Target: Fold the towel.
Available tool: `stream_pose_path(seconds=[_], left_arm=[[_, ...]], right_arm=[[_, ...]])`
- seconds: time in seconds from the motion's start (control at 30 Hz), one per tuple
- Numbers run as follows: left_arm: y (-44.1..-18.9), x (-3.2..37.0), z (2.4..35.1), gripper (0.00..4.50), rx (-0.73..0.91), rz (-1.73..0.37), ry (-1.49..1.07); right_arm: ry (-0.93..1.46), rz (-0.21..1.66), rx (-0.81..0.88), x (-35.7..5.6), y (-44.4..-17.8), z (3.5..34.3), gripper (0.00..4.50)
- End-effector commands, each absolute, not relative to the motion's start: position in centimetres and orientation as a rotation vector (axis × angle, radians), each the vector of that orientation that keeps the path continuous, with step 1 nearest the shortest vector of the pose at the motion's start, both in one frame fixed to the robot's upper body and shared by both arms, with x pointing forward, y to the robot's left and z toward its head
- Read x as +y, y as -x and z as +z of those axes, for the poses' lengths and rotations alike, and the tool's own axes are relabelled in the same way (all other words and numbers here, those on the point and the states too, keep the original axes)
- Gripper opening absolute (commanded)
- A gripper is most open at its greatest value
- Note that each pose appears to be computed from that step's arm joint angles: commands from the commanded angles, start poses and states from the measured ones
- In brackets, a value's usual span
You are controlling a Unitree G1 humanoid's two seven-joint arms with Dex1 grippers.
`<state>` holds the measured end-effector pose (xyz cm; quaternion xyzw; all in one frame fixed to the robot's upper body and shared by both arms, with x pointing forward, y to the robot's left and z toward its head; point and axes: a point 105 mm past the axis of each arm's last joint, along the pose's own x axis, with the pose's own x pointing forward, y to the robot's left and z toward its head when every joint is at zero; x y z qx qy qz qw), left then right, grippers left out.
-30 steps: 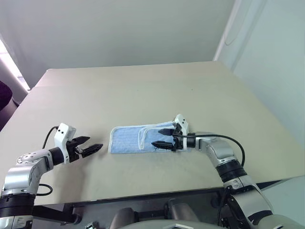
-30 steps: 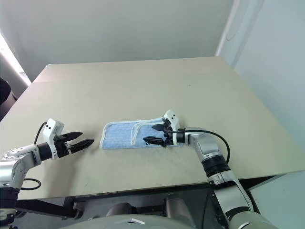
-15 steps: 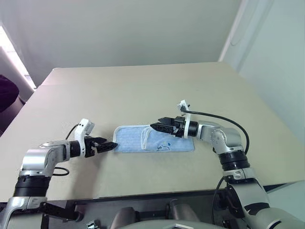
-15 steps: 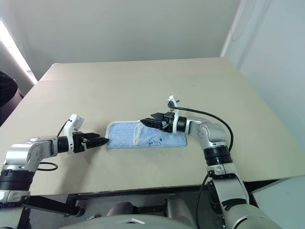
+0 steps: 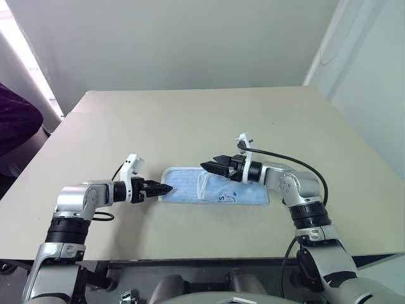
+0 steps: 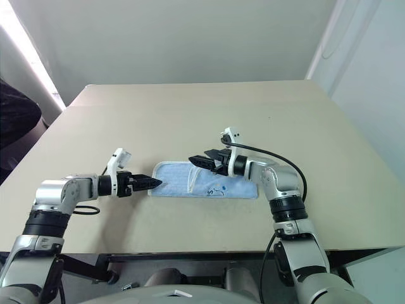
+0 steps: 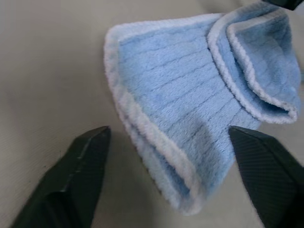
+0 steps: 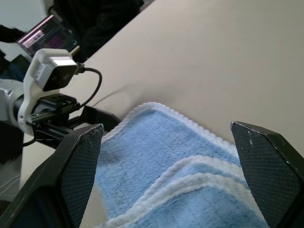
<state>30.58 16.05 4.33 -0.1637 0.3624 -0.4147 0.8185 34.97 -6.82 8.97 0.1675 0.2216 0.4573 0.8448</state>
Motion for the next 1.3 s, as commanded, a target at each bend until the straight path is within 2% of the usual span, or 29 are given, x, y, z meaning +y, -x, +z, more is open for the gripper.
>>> stream_pose_path(seconds=[0.03, 0.27, 0.3, 0.5, 0.67, 0.9, 1.0, 1.1, 1.3], left_arm=[[-28.2, 12.7, 3.0, 2.62, 0.882, -1.040, 0.425], [-28.7, 13.0, 3.7, 0.17, 0.845, -1.040, 0.434], [-28.8, 13.2, 3.8, 0.08, 0.835, -1.033, 0.435], [-29.3, 14.9, 4.3, 0.08, 0.804, -0.974, 0.384], [-29.7, 19.4, 6.2, 0.08, 0.739, -0.846, 0.383], [-27.9, 27.0, 9.2, 0.08, 0.697, -0.666, 0.350], [-26.5, 28.4, 10.4, 0.08, 0.707, -0.661, 0.303], [-25.2, 28.7, 11.4, 0.08, 0.735, -0.698, 0.255], [-24.9, 24.4, 13.3, 0.08, 0.725, -0.880, 0.213]], right_arm=[[-0.352, 0.957, 0.402, -7.1, -35.7, 10.5, 4.50], [-0.351, 0.923, 0.399, -7.6, -36.1, 10.5, 4.50], [-0.350, 0.917, 0.399, -7.8, -36.2, 10.4, 4.50], [-0.354, 0.906, 0.385, -8.4, -36.3, 10.6, 4.50], [-0.381, 0.955, 0.310, -8.8, -35.7, 12.2, 4.50], [-0.385, 0.927, 0.329, -9.9, -35.6, 11.6, 4.50], [-0.371, 0.915, 0.345, -10.1, -35.6, 11.2, 4.50], [-0.366, 0.909, 0.365, -10.1, -35.8, 10.7, 4.50], [-0.350, 0.907, 0.401, -9.6, -36.1, 9.9, 4.50]])
